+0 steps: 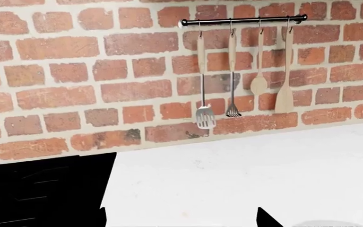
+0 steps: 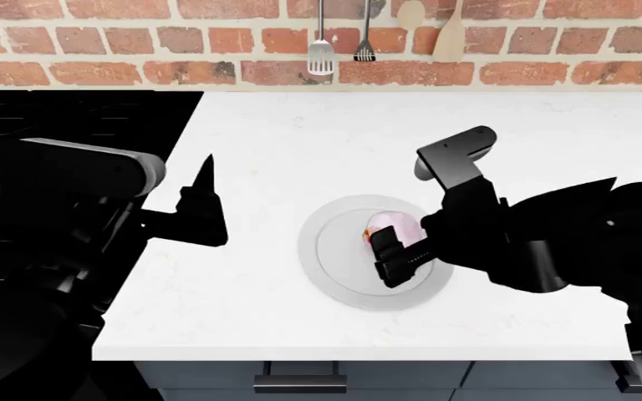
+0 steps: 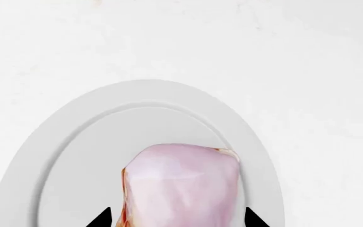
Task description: Frozen meat rests on a plate on the counter. Retrieve the meat and place it in a pot on a burner. Then turn the burner on.
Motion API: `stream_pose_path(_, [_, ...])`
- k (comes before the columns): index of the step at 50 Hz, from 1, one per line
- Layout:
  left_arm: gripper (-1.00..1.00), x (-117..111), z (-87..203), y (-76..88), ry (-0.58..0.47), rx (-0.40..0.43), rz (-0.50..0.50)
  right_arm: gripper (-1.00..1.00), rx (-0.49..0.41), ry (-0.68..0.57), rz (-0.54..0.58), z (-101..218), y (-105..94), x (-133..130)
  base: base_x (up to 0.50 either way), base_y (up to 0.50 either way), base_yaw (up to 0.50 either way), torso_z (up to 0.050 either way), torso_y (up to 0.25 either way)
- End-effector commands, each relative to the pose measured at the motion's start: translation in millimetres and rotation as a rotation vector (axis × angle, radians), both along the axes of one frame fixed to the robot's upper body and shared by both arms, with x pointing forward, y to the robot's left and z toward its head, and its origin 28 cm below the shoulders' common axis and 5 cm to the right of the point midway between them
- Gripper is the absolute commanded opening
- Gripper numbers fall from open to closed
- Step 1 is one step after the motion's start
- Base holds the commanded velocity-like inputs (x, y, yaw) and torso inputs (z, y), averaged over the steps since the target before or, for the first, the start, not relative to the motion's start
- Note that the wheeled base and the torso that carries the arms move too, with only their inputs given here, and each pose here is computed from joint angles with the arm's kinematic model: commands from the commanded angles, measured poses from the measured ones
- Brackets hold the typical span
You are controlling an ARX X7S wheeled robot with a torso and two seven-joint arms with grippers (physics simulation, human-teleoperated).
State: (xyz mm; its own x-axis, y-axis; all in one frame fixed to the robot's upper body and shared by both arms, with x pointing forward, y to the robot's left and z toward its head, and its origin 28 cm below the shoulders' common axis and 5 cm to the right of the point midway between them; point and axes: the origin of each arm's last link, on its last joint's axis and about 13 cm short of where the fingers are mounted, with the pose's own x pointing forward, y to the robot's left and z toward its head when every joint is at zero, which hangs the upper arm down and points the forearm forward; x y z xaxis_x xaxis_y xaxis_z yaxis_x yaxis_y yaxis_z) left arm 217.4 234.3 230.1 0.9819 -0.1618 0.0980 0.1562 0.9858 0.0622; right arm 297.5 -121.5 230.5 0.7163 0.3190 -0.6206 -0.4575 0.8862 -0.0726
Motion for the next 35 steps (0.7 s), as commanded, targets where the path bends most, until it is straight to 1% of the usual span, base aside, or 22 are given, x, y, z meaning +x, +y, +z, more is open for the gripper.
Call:
stream_pose_path(1, [1.00,1.0,-0.7,-2.7,0.007,0.007,-0.005,1.00,0.023,0.012,0.000,-5.6,-1.3,4.3,0.00,0.00,0.00,0.000,0.000])
stream_pose_path(11, [1.00,2.2,-1.5,-4.1,0.013,0.010,-0.005,1.00,0.036,0.022,0.010,-8.2,-1.9,6.5,0.00,0.00,0.00,0.000,0.000])
stream_pose_path(35, [1.00,4.8,-2.6,-5.1,0.018,0.006,-0.005,1.00,0.029,0.054,0.005,-18.2,-2.6,9.9,0.00,0.00,0.00,0.000,0.000])
